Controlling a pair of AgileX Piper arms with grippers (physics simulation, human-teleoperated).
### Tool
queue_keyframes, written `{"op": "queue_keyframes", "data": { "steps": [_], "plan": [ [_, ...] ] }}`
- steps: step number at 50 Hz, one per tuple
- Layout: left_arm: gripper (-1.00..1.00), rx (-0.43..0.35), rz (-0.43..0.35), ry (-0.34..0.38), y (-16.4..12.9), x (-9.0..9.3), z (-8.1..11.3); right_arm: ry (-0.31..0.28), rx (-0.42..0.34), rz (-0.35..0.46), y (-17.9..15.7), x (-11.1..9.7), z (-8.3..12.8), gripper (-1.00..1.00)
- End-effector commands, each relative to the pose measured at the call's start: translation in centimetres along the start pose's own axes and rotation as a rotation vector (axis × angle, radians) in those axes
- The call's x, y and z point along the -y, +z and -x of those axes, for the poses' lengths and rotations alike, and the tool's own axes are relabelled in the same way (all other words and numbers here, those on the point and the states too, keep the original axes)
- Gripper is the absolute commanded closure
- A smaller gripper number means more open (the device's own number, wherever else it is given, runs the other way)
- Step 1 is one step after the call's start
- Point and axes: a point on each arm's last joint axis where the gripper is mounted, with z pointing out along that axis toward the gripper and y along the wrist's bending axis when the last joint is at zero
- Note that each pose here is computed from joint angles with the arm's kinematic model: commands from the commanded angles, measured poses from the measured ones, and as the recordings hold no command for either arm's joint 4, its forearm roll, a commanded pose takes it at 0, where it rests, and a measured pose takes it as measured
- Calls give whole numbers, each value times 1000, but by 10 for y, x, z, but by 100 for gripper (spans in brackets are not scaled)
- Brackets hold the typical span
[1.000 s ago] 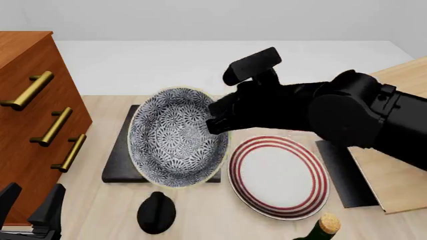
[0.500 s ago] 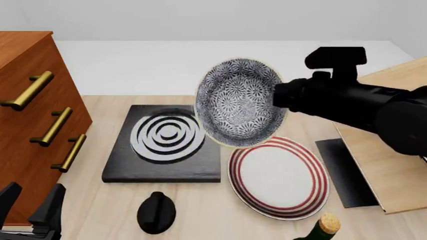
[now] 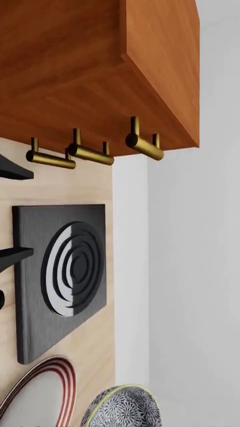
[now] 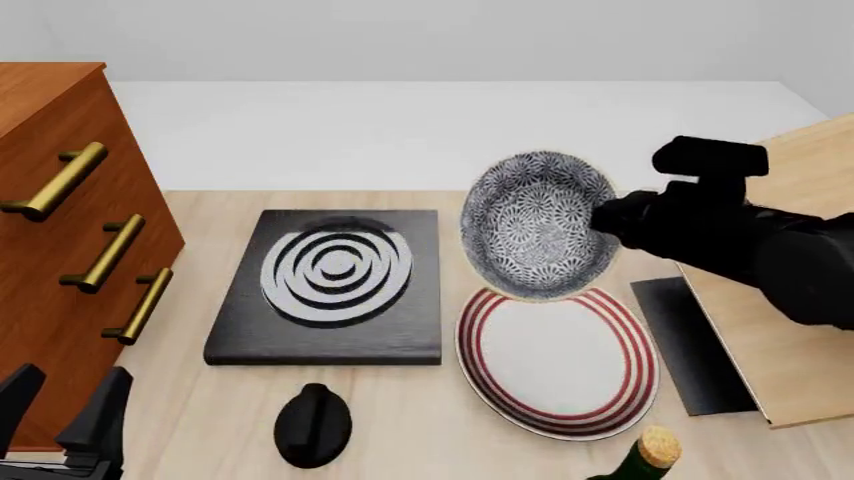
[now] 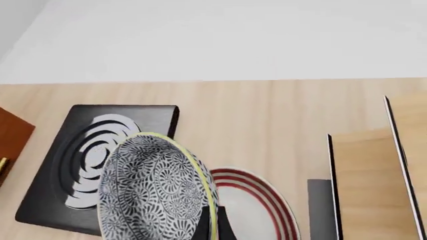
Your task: Pick up the akita bowl and put it on the plate.
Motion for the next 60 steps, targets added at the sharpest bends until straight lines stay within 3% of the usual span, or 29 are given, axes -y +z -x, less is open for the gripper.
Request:
{"op": "queue_keyframes", "data": {
  "steps": [1,20,42,60],
  "plan": [
    [-100,1,-6,0,0,0,0,57,-49,-43,16,14,-17,100],
    [-100,-2,-4,2,0,0,0,138,-64,-79,22,30,-48,100],
    [-100,-4,-5,8,0,0,0,171,-109,-119,40,48,-92,100],
    [-100,-8,-4,8,0,0,-1,213,-123,-134,41,54,-112,100]
  ]
}}
